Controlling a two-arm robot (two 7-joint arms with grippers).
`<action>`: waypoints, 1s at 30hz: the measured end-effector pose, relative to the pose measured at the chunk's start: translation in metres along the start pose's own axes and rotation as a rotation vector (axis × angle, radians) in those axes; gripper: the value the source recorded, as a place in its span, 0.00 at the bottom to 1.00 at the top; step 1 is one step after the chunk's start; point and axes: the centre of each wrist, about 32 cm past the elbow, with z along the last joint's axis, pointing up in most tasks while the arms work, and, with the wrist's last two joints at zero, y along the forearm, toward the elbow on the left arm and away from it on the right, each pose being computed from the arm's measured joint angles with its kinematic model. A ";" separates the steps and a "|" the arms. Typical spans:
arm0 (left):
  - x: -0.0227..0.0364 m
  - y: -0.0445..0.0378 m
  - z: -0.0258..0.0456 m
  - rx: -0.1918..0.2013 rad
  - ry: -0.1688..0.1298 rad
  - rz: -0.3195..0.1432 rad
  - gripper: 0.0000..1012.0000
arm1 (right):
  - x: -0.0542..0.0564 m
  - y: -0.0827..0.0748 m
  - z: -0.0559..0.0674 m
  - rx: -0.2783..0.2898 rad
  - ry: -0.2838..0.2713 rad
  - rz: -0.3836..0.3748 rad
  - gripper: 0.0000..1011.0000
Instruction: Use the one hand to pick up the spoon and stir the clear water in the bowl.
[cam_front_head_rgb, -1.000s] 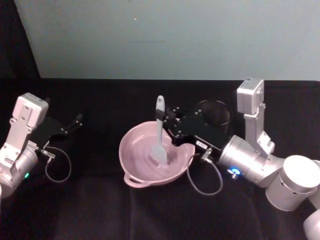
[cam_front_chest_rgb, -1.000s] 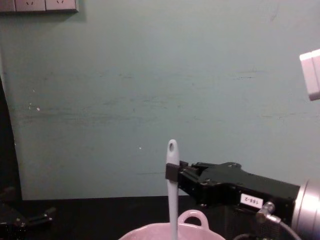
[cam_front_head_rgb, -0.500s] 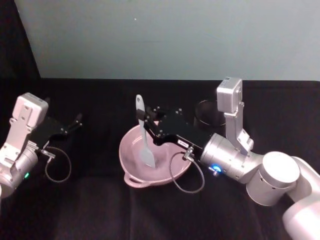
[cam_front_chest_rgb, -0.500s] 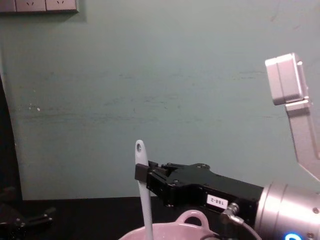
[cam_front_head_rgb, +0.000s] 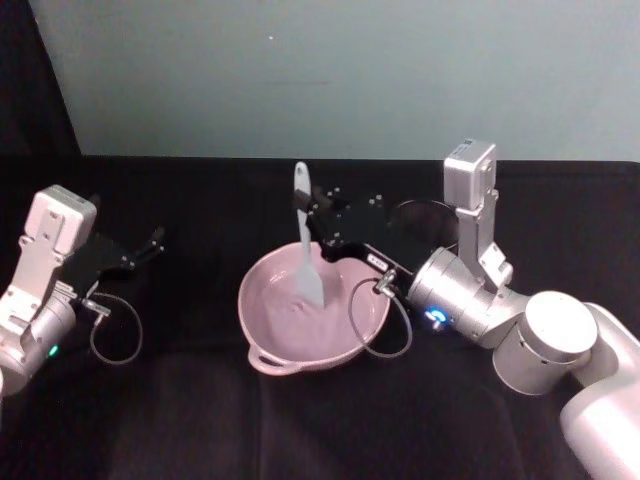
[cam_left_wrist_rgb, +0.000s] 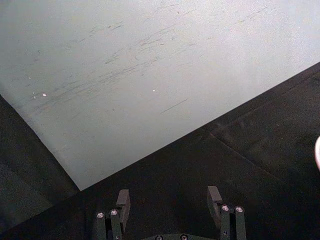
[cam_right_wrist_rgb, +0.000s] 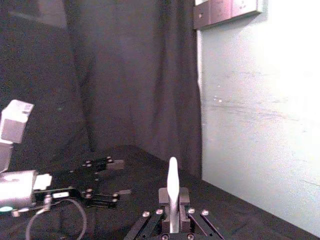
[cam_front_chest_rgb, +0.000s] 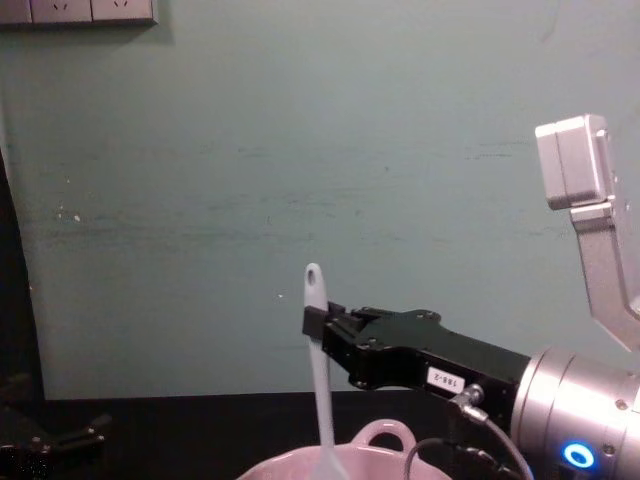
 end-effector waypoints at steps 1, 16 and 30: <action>0.0000 0.0000 0.0000 0.000 0.000 0.000 1.00 | 0.001 -0.001 0.000 0.001 -0.003 -0.005 0.11; 0.0000 0.0000 0.0000 0.000 0.000 0.000 1.00 | 0.003 -0.025 0.008 -0.019 -0.035 -0.032 0.11; 0.0000 0.0000 0.0000 0.000 0.000 0.000 1.00 | -0.008 -0.036 0.009 -0.033 0.004 0.038 0.11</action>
